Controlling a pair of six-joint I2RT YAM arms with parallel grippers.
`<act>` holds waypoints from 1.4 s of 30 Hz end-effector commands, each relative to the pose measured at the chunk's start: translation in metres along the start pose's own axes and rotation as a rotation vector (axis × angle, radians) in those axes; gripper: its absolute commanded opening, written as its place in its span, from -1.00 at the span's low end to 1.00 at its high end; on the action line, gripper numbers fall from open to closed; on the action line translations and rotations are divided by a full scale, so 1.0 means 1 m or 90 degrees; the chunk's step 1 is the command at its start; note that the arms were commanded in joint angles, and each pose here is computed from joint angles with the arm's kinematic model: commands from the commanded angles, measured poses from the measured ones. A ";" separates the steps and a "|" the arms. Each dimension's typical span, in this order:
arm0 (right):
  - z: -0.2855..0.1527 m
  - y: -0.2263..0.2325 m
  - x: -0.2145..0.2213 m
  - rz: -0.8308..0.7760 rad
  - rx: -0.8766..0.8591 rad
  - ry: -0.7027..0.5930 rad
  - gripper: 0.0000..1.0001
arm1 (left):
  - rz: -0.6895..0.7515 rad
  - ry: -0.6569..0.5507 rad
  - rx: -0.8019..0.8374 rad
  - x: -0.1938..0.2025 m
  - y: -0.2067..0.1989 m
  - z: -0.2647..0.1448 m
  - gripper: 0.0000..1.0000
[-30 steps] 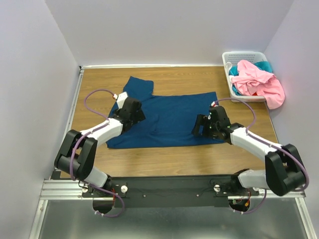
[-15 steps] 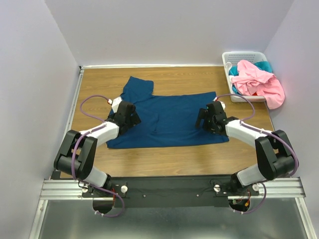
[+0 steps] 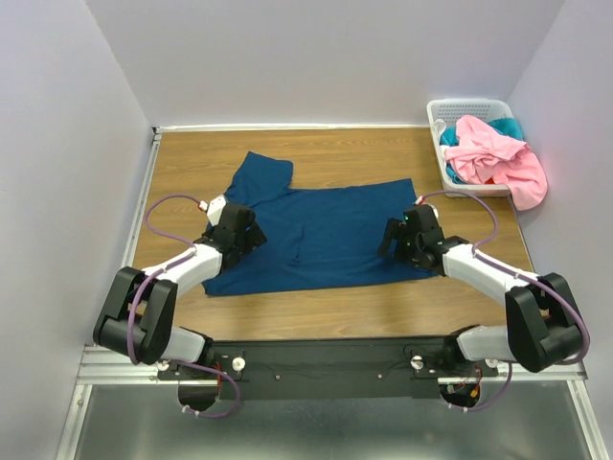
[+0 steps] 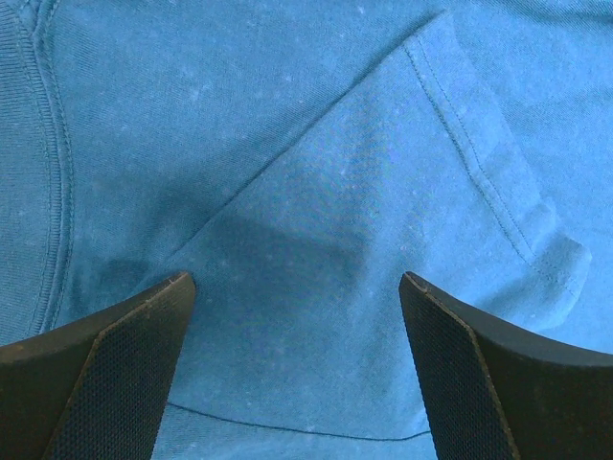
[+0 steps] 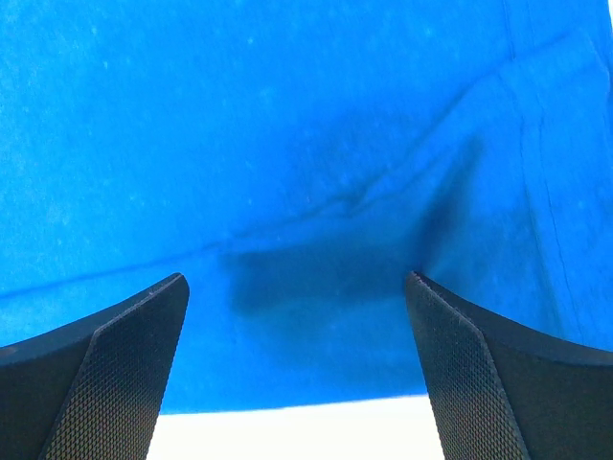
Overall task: Fold and stack the t-shirts
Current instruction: Fold the tshirt
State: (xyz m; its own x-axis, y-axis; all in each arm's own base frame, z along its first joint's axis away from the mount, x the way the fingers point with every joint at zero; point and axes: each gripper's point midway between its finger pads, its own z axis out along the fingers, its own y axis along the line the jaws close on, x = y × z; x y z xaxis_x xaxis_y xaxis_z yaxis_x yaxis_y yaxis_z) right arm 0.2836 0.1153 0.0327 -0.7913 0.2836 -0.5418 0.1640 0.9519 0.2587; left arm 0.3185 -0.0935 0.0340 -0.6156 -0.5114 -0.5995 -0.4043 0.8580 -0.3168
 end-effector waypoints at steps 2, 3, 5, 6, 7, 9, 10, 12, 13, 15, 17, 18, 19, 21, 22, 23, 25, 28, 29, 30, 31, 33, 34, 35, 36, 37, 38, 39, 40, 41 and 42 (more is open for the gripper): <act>-0.010 -0.009 0.019 0.008 0.003 0.034 1.00 | 0.005 0.109 -0.056 0.049 0.036 -0.012 0.97; -0.011 -0.011 0.024 0.009 0.003 0.041 1.00 | 0.001 0.110 -0.047 0.047 0.031 -0.014 0.97; -0.014 -0.010 0.025 0.011 -0.001 0.041 1.00 | -0.005 0.108 -0.040 0.046 0.027 -0.017 0.97; -0.015 -0.012 0.028 0.013 0.001 0.044 1.00 | -0.005 0.111 -0.040 0.046 0.026 -0.019 0.97; -0.016 -0.012 0.028 0.015 0.000 0.044 1.00 | -0.003 0.116 -0.044 0.048 0.027 -0.020 0.97; -0.019 -0.012 0.032 0.020 -0.005 0.049 1.00 | -0.005 0.124 -0.045 0.052 0.027 -0.025 0.97; -0.019 -0.012 0.032 0.024 -0.005 0.050 1.00 | -0.008 0.124 -0.043 0.053 0.027 -0.026 0.97; -0.022 -0.012 0.038 0.032 -0.010 0.061 1.00 | -0.013 0.121 -0.031 0.053 0.025 -0.030 0.97; -0.023 -0.014 0.042 0.038 -0.010 0.067 1.00 | -0.015 0.122 -0.028 0.054 0.024 -0.031 0.97; -0.024 -0.018 0.055 0.054 -0.007 0.088 1.00 | -0.018 0.119 -0.023 0.054 0.024 -0.033 0.97; -0.028 -0.020 0.060 0.068 -0.008 0.089 1.00 | -0.020 0.116 -0.024 0.052 0.024 -0.033 0.97; -0.028 -0.026 0.070 0.082 0.003 0.101 1.00 | -0.020 0.111 -0.029 0.050 0.024 -0.033 0.97; -0.031 -0.026 0.071 0.088 0.001 0.098 1.00 | -0.016 0.108 -0.055 0.049 0.031 -0.033 0.97; -0.035 -0.033 0.080 0.101 0.015 0.112 1.00 | -0.013 0.091 -0.064 0.039 0.029 -0.035 0.97; -0.037 -0.032 0.080 0.101 0.013 0.111 1.00 | -0.012 0.083 -0.070 0.034 0.028 -0.036 0.97; -0.040 -0.031 0.077 0.101 0.009 0.105 1.00 | -0.006 0.072 -0.073 0.029 0.028 -0.037 0.97; -0.051 -0.027 0.067 0.101 0.002 0.088 1.00 | -0.013 0.048 -0.041 0.013 0.012 -0.044 0.97; -0.066 -0.024 0.059 0.106 -0.015 0.069 1.00 | -0.016 0.011 -0.005 -0.008 -0.003 -0.054 0.97; -0.069 -0.021 0.057 0.104 -0.025 0.064 1.00 | -0.017 -0.005 -0.002 -0.015 -0.005 -0.057 0.97; -0.070 -0.020 0.052 0.098 -0.029 0.052 1.00 | -0.017 -0.014 0.000 -0.019 -0.007 -0.058 0.97; -0.074 -0.016 0.042 0.094 -0.035 0.034 1.00 | -0.014 -0.027 0.011 -0.028 -0.013 -0.060 0.97; -0.077 -0.013 0.023 0.076 -0.031 -0.001 1.00 | 0.000 -0.046 0.039 -0.041 -0.028 -0.063 0.97; -0.077 -0.011 0.015 0.069 -0.027 -0.009 1.00 | 0.002 -0.050 0.041 -0.045 -0.031 -0.063 0.97; -0.077 -0.008 0.006 0.069 -0.028 -0.024 1.00 | 0.004 -0.055 0.046 -0.048 -0.035 -0.062 0.97; -0.077 -0.002 -0.009 0.071 -0.034 -0.052 1.00 | 0.009 -0.066 0.056 -0.056 -0.042 -0.061 0.97; -0.071 -0.001 -0.011 0.071 -0.028 -0.049 1.00 | 0.008 -0.073 0.063 -0.060 -0.047 -0.061 0.97; -0.065 0.000 -0.012 0.072 -0.024 -0.046 1.00 | 0.010 -0.073 0.065 -0.062 -0.050 -0.059 0.97; -0.061 0.005 -0.019 0.072 -0.031 -0.060 1.00 | 0.015 -0.076 0.072 -0.066 -0.057 -0.058 0.97; -0.054 0.004 -0.020 0.076 -0.024 -0.061 1.00 | 0.016 -0.079 0.075 -0.068 -0.060 -0.057 0.97; -0.040 0.002 -0.020 0.077 -0.008 -0.056 1.00 | 0.023 -0.082 0.079 -0.070 -0.064 -0.054 0.97; -0.033 0.002 -0.019 0.075 -0.005 -0.052 1.00 | 0.022 -0.091 0.084 -0.078 -0.069 -0.055 0.97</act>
State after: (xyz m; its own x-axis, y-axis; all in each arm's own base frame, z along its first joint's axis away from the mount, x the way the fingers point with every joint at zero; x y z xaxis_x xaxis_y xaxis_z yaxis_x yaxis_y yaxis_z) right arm 0.2553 0.1121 0.0818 -0.7452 0.4016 -0.5324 0.2258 0.9031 0.3653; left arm 0.3360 -0.1129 0.1272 -0.5579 -0.5092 -0.6553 -0.3239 0.8606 -0.3930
